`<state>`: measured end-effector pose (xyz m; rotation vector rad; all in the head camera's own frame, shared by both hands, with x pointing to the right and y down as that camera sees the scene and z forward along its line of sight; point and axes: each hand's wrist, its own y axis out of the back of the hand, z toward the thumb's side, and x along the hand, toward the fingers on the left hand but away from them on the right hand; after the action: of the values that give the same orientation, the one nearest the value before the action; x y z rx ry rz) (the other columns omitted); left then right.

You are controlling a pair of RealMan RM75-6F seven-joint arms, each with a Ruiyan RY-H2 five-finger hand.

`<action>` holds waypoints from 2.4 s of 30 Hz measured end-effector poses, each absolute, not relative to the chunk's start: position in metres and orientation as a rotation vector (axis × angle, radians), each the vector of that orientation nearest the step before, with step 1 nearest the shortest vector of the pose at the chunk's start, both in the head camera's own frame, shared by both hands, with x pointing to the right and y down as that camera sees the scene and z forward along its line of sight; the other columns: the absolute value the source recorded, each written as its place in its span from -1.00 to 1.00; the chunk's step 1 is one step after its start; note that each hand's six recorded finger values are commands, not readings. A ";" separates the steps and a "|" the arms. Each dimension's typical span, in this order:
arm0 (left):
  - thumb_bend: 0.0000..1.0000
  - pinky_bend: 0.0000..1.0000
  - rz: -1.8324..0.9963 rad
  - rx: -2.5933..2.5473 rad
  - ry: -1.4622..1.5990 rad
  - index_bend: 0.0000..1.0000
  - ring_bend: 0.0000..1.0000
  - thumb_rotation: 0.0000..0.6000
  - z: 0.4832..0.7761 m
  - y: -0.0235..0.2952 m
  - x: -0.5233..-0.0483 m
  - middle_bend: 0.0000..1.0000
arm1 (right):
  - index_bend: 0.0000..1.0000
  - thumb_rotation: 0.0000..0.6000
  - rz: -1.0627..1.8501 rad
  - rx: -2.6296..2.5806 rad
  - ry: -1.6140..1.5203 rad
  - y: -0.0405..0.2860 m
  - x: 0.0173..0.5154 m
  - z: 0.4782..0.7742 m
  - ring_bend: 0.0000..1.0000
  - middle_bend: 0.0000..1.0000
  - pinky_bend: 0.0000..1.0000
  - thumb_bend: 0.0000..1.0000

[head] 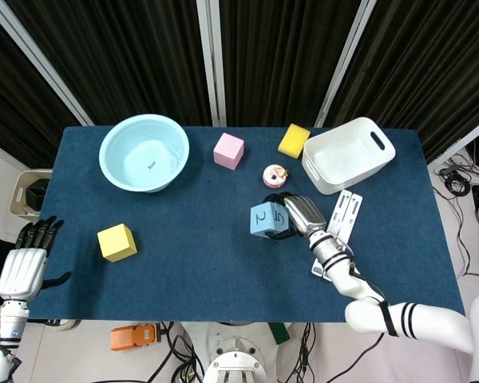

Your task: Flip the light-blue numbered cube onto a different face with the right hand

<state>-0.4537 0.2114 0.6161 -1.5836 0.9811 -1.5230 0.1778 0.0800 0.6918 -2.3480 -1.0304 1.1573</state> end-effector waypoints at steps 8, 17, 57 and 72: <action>-0.99 -1.00 -1.511 -1.591 0.976 -0.86 -1.00 1.00 0.617 0.208 -0.449 -1.00 | 0.00 1.00 0.954 -2.472 -1.301 0.083 0.212 0.727 -0.47 -0.13 -0.43 -0.28; -0.99 -1.00 -1.522 -1.602 0.968 -0.86 -1.00 1.00 0.619 0.209 -0.448 -1.00 | -0.01 1.00 0.834 -2.532 -1.436 0.100 0.220 0.765 -0.48 -0.13 -0.48 -0.28; -0.99 -1.00 -1.527 -1.606 0.979 -0.87 -1.00 1.00 0.621 0.203 -0.449 -1.00 | -1.00 1.00 1.035 -2.104 -0.953 0.114 0.282 0.694 -1.00 -1.00 -1.00 -0.34; -0.99 -1.00 -1.524 -1.584 1.080 -0.88 -1.00 1.00 0.617 0.207 -0.455 -1.00 | -1.00 1.00 1.382 -1.644 -1.119 0.176 0.404 0.580 -1.00 -1.00 -1.00 -0.34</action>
<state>-0.4552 0.2075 0.6169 -1.5835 1.0798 -1.5238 0.4042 0.1764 0.5804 -1.6435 -1.1185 1.3816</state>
